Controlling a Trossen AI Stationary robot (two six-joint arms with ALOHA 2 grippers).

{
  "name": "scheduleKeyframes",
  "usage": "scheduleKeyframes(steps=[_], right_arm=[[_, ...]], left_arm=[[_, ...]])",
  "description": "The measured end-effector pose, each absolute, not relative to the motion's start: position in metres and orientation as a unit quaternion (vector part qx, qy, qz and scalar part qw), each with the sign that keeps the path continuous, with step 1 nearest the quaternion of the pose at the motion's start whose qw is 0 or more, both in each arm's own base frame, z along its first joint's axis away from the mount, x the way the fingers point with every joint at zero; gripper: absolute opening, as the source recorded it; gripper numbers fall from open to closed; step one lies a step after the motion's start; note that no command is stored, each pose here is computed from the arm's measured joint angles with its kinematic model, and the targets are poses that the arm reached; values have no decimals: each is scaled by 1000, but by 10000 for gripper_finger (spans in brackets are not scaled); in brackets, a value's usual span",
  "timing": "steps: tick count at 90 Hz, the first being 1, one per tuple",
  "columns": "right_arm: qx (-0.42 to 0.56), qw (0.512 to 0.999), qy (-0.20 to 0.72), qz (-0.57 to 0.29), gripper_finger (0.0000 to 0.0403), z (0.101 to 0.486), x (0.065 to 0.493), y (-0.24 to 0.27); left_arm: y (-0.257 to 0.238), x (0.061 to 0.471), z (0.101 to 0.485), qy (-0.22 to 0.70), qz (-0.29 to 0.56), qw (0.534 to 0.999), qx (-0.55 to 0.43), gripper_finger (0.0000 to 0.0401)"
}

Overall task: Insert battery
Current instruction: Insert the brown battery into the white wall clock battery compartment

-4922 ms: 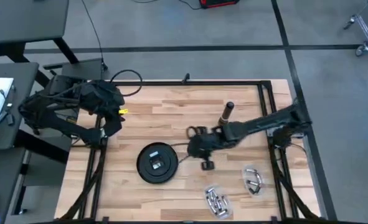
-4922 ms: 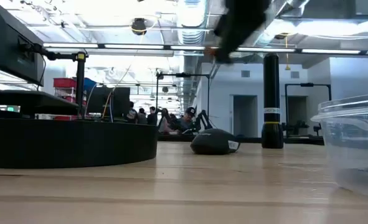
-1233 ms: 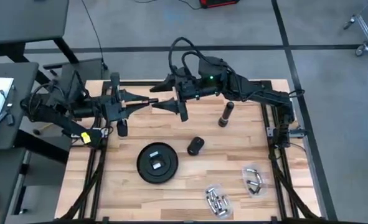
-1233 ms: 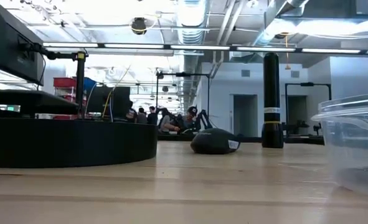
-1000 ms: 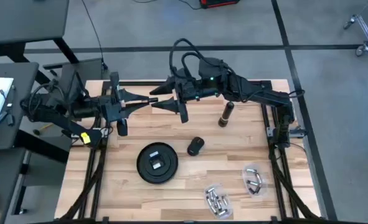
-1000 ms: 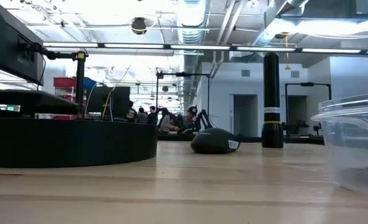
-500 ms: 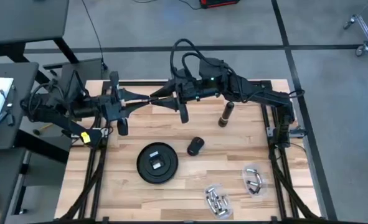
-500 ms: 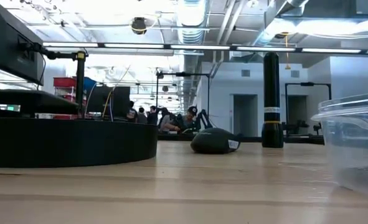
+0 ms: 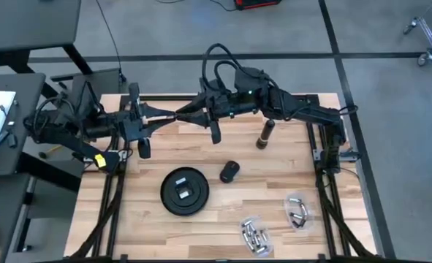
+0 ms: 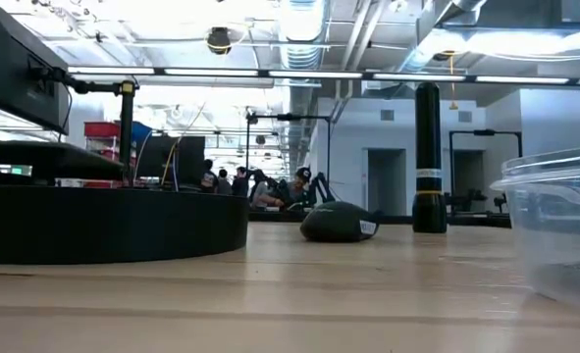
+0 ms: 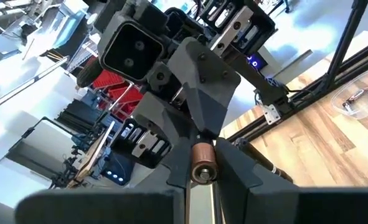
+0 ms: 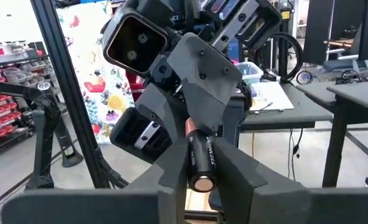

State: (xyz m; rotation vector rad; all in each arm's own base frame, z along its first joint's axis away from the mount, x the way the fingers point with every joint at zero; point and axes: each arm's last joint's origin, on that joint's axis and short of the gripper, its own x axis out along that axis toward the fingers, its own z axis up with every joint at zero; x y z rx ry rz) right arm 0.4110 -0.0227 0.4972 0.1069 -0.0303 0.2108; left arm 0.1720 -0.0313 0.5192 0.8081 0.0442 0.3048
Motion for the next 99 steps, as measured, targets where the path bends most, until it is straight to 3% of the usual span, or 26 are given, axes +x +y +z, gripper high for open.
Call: scheduleKeyframes(steps=[37, 54, 78, 99], right_arm=[[54, 993, -8, 105, 41, 496, 410, -23], [52, 993, 4, 104, 40, 494, 411, -23], [63, 985, 132, 91, 39, 470, 405, -29], [60, 951, 287, 94, 39, 423, 417, -18]], left_arm=[[-31, 172, 521, 14, 151, 910, 385, 26], [-31, 173, 516, 32, 151, 913, 377, 76], [-24, 162, 491, 140, 207, 936, 248, 113], [-23, 144, 457, 263, 187, 945, 48, 115]])
